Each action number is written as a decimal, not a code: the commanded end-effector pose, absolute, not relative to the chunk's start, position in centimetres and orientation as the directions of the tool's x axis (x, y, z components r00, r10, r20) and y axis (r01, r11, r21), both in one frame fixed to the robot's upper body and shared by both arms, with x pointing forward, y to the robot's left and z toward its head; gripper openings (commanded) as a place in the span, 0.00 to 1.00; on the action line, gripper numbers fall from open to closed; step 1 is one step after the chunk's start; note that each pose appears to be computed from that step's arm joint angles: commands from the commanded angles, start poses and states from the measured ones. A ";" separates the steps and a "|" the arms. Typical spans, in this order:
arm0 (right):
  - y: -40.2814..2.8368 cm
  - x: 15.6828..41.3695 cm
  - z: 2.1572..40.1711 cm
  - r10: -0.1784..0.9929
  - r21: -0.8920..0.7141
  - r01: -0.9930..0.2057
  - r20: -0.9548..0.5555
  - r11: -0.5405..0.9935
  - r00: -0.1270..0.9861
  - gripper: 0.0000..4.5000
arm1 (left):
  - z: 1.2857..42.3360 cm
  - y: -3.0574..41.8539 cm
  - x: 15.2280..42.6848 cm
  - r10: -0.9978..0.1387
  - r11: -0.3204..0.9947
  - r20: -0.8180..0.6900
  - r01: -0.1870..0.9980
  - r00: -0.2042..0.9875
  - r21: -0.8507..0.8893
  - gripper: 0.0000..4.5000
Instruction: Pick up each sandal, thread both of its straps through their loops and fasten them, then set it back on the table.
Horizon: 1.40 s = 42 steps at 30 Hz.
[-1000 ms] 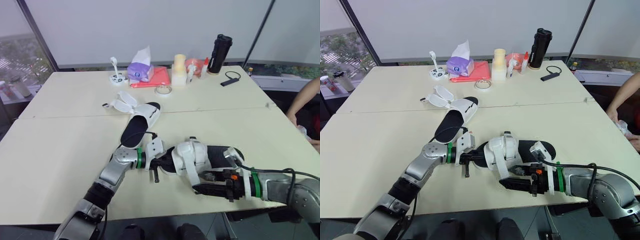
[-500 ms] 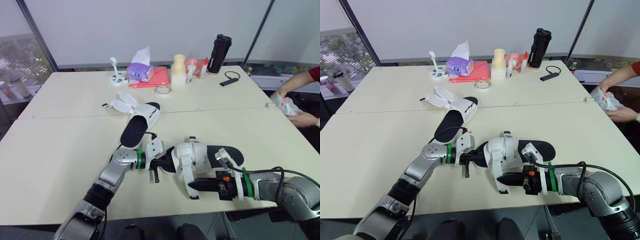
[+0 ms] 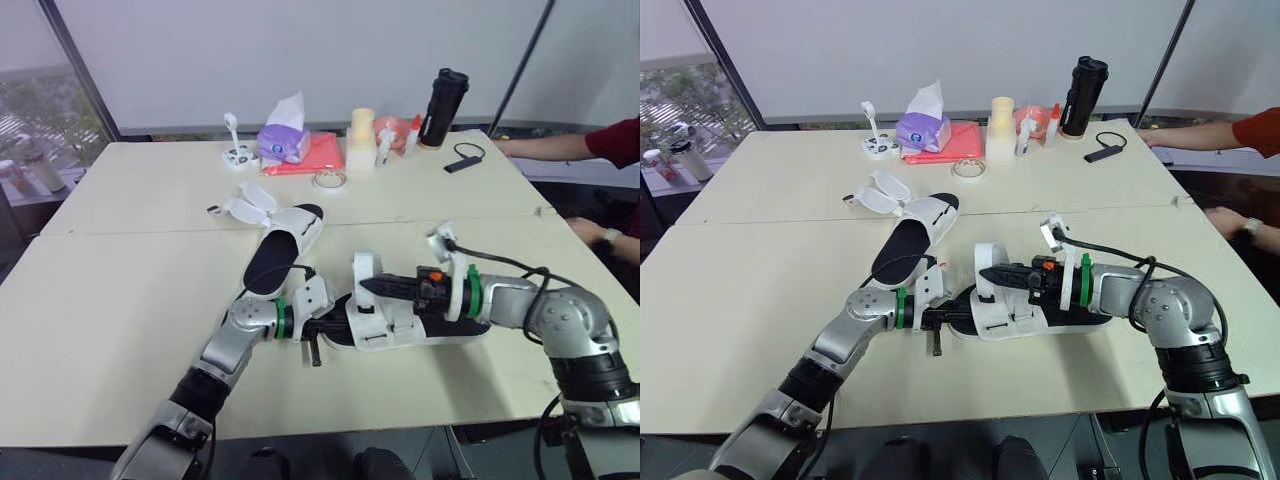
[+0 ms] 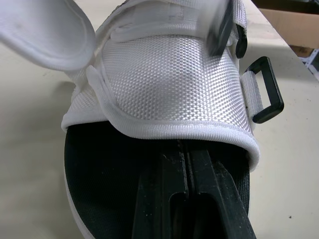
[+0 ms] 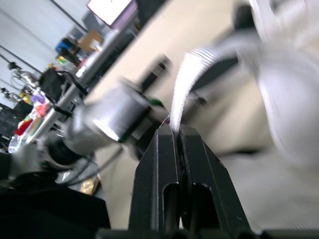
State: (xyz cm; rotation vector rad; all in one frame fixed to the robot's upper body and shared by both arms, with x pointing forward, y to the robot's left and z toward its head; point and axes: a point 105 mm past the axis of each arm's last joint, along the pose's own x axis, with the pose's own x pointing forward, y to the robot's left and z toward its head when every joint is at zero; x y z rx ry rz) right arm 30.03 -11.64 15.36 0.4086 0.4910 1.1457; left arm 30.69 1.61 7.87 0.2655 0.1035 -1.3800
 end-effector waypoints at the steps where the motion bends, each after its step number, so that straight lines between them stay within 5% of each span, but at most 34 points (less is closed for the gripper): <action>1: -11.6 29.7 15.9 0.944 0.532 -0.782 -0.144 0.326 0.295 0.01 | 5.4 2.1 30.3 -0.930 0.188 -0.305 0.979 0.203 0.078 0.00; 16: -12.6 28.1 14.9 0.953 0.592 -0.747 -0.171 0.302 0.250 0.01 | 5.2 2.2 30.4 -0.927 0.204 -0.305 0.976 0.217 0.074 0.00; 33: -13.6 28.4 11.9 0.900 0.412 -0.815 -0.332 0.407 0.282 0.01 | 5.3 2.2 30.6 -0.928 0.211 -0.299 0.975 0.224 0.073 0.00; 42: -13.9 30.0 14.9 0.916 0.376 -0.838 -0.233 0.396 0.328 0.01 | 5.4 2.1 30.6 -0.929 0.210 -0.296 0.975 0.222 0.073 0.00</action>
